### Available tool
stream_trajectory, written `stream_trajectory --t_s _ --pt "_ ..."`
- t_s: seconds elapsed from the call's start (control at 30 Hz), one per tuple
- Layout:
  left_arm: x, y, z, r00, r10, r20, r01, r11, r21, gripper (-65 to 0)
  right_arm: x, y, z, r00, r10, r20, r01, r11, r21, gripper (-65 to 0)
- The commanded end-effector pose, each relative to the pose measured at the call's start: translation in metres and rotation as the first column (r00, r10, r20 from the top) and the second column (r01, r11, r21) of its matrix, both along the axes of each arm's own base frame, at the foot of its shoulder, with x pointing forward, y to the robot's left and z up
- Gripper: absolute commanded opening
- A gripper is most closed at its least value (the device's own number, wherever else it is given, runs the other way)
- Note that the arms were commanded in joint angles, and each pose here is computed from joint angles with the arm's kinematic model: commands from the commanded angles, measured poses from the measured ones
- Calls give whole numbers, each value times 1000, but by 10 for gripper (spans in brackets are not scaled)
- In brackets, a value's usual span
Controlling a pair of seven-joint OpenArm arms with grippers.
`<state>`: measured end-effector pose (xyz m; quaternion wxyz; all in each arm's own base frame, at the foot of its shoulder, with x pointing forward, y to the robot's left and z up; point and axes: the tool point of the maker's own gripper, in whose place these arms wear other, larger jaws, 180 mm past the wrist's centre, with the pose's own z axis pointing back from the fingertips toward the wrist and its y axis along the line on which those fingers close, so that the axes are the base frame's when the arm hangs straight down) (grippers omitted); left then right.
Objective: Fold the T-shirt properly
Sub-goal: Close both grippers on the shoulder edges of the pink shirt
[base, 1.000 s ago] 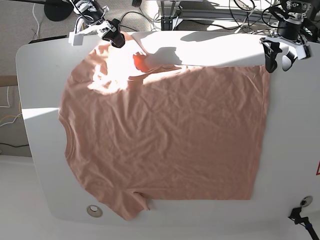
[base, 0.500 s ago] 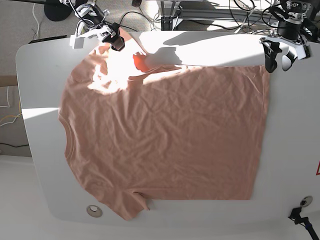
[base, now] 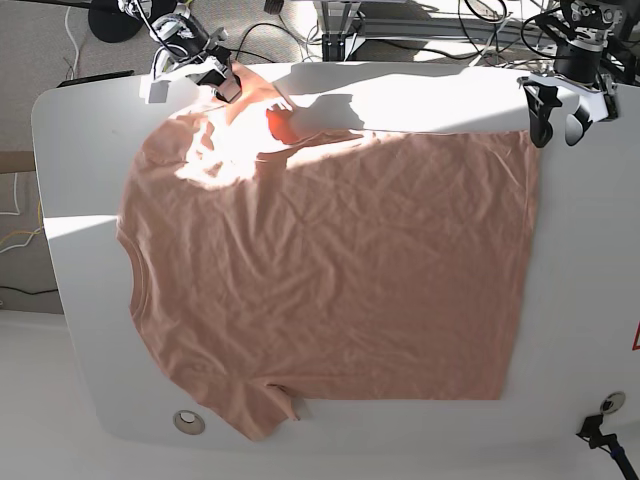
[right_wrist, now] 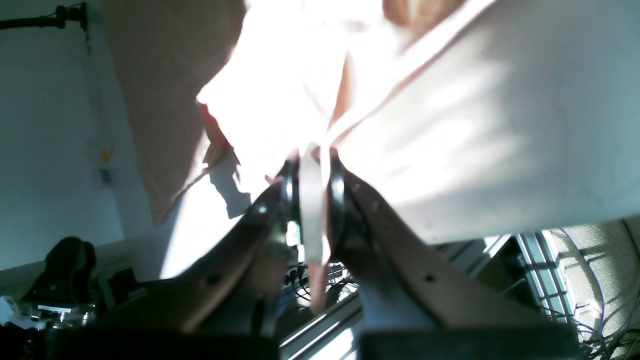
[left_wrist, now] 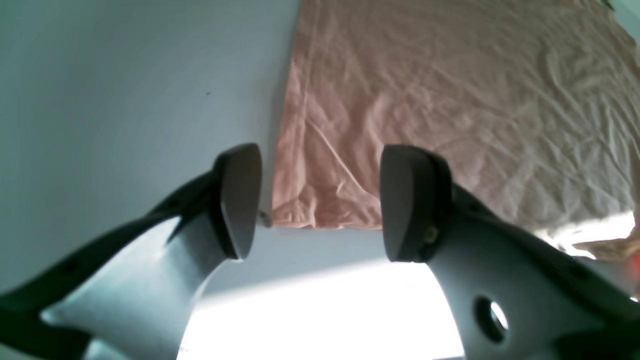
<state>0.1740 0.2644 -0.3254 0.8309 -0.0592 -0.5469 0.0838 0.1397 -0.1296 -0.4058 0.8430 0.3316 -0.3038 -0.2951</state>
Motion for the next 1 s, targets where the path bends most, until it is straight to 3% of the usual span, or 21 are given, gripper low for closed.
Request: stream_trajectory --t_s 0.0,0.1,0.23,0.43,0.63,0.97 --pt "7 2 14 998 19 56 -17 999 -43 -294 3 -1 8 1000 0 31 0 1000 6 -650" --pt "14 14 15 998 52 29 -49 996 -78 -290 1 -1 7 1000 0 28 0 1000 6 -650" --pt "24 29 16 997 52 -50 -57 992 -111 -177 0 -1 7 1000 1 25 -1 1000 5 -650" --pt "34 24 4 986 -64 -157 43 990 -132 -175 2 -1 8 1000 3 29 -3 1000 5 -650" --pt "28 42 -34 960 -26 -280 -26 983 -182 -177 2 0 7 1000 2 29 -2 1000 6 -650" --pt "21 16 -80 917 -97 -388 -10 964 -265 -178 2 0 7 1000 2 29 -2 1000 6 -650"
